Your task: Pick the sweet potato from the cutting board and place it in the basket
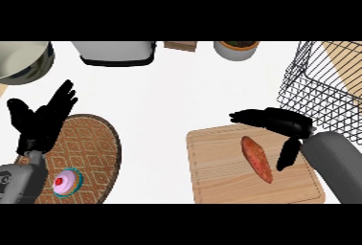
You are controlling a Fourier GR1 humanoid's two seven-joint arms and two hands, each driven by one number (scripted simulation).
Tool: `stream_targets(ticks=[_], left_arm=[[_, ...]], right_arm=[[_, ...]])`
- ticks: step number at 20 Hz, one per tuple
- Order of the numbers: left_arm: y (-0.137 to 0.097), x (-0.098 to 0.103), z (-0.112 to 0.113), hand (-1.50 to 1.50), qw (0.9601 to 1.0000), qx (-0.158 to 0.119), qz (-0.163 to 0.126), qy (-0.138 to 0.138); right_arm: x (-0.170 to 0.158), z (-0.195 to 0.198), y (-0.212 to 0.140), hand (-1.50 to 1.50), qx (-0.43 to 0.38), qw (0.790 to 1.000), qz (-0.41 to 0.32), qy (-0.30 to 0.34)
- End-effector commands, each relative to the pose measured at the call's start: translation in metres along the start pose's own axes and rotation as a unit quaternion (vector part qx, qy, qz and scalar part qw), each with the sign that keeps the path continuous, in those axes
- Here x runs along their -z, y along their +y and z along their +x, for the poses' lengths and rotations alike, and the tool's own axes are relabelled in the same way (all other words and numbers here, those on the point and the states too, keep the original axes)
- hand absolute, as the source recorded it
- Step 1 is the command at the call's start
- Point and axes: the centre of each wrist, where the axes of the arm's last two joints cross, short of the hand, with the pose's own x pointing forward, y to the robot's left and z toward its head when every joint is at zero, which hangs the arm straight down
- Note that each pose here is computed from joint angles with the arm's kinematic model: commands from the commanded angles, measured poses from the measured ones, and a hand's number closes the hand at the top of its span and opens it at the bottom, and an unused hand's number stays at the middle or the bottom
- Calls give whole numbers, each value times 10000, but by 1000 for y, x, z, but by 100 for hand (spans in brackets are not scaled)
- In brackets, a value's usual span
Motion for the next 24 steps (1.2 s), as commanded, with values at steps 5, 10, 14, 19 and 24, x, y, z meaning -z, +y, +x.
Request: stream_targets(ticks=[5,10,14,19,24], left_arm=[[3,-3,-1,0,9999,-35,-89,48],[0,-7,-2,0,10000,-22,-14,30],[0,9,-5,0,10000,-58,30,15],[3,9,9,0,9999,85,68,26],[9,-8,2,0,10000,0,87,10]], right_arm=[[-8,-20,1,-150,484,9974,211,-486],[-6,-10,29,-150,419,9964,357,-652],[-16,-15,28,-150,224,9976,390,-529],[2,-8,50,-150,16,9988,359,-348],[-1,-4,52,-150,-151,9989,335,-288]])
